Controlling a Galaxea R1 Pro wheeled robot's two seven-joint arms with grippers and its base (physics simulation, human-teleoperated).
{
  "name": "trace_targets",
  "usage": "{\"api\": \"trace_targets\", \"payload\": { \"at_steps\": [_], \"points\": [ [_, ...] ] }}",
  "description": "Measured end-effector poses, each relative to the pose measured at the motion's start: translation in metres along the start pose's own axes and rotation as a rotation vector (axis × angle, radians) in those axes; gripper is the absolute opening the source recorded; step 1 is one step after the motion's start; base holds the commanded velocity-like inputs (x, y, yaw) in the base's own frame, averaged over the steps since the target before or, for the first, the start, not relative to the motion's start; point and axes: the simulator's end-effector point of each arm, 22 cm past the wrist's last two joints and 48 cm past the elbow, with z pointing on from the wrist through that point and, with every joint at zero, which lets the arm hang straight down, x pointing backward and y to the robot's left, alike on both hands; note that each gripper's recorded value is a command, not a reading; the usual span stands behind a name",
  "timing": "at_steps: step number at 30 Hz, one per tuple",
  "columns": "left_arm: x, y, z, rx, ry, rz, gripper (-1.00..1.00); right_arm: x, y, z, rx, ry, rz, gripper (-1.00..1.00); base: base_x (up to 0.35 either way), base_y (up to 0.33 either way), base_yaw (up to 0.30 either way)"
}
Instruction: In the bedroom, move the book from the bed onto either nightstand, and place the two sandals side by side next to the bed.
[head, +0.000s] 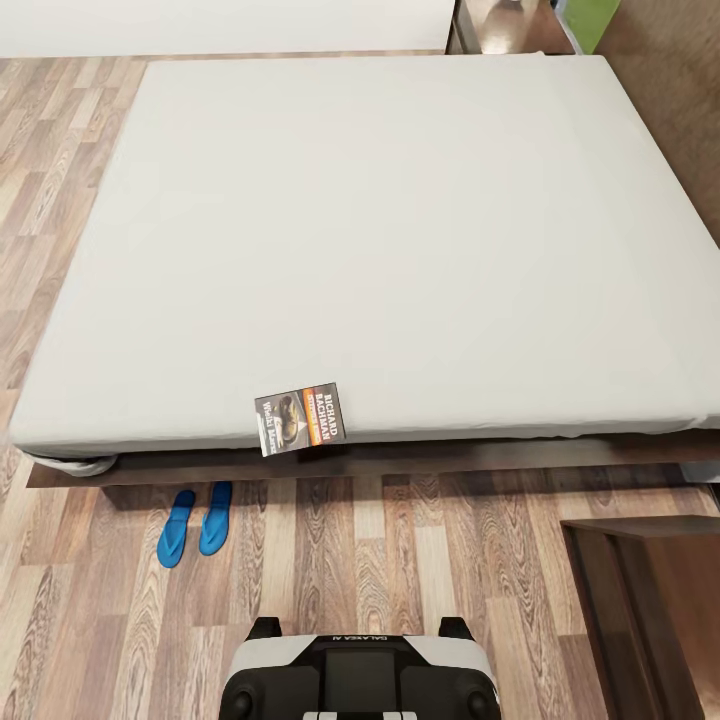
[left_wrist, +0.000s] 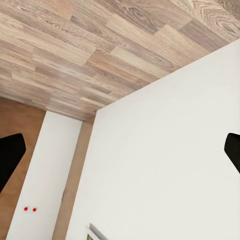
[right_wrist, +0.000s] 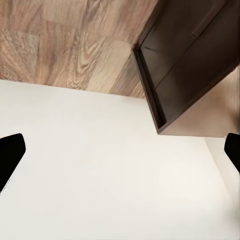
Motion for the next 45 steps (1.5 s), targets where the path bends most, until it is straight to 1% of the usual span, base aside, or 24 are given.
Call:
{"api": "trace_targets", "payload": {
  "at_steps": [4,11,12,21,22,25,31,37,43,45],
  "points": [
    [0.0,0.0,0.0,0.0,0.0,0.0,1.0,-0.021,-0.003,0.001,0.004,-0.028,0.016,1.0,0.0,0.0,0.0],
    [-0.001,-0.002,0.0,0.003,-0.002,-0.001,1.0,-0.07,-0.002,-0.003,0.002,-0.114,0.05,1.0,0.0,0.005,0.0],
    [-0.001,-0.002,0.0,0.003,-0.002,-0.001,1.0,-0.07,-0.002,-0.003,0.002,-0.114,0.051,1.0,0.0,0.034,0.0],
    [-0.005,-0.008,-0.001,0.011,-0.007,-0.002,1.0,-0.127,0.019,-0.016,-0.031,-0.212,0.091,1.0,0.0,0.044,0.0],
    [-0.005,-0.008,-0.001,0.011,-0.007,-0.002,1.0,-0.127,0.019,-0.016,-0.031,-0.212,0.091,1.0,0.0,0.019,0.0],
    [-0.009,-0.013,-0.001,0.017,-0.011,-0.004,1.0,-0.144,0.025,-0.019,-0.041,-0.235,0.102,1.0,0.0,0.015,0.0],
    [-0.013,-0.02,-0.002,0.026,-0.016,-0.006,1.0,-0.175,0.028,-0.026,-0.055,-0.29,0.126,1.0,0.0,0.103,0.0],
    [-0.015,-0.023,-0.002,0.029,-0.019,-0.006,1.0,-0.191,0.031,-0.029,-0.071,-0.318,0.148,1.0,0.0,0.197,0.0],
    [-0.016,-0.024,-0.002,0.03,-0.023,-0.007,1.0,-0.201,0.031,-0.032,-0.083,-0.346,0.167,1.0,0.0,0.078,0.0],
    [-0.017,-0.024,-0.002,0.03,-0.027,-0.006,1.0,-0.206,0.03,-0.033,-0.088,-0.368,0.174,1.0,0.0,0.036,0.0]
  ]
}}
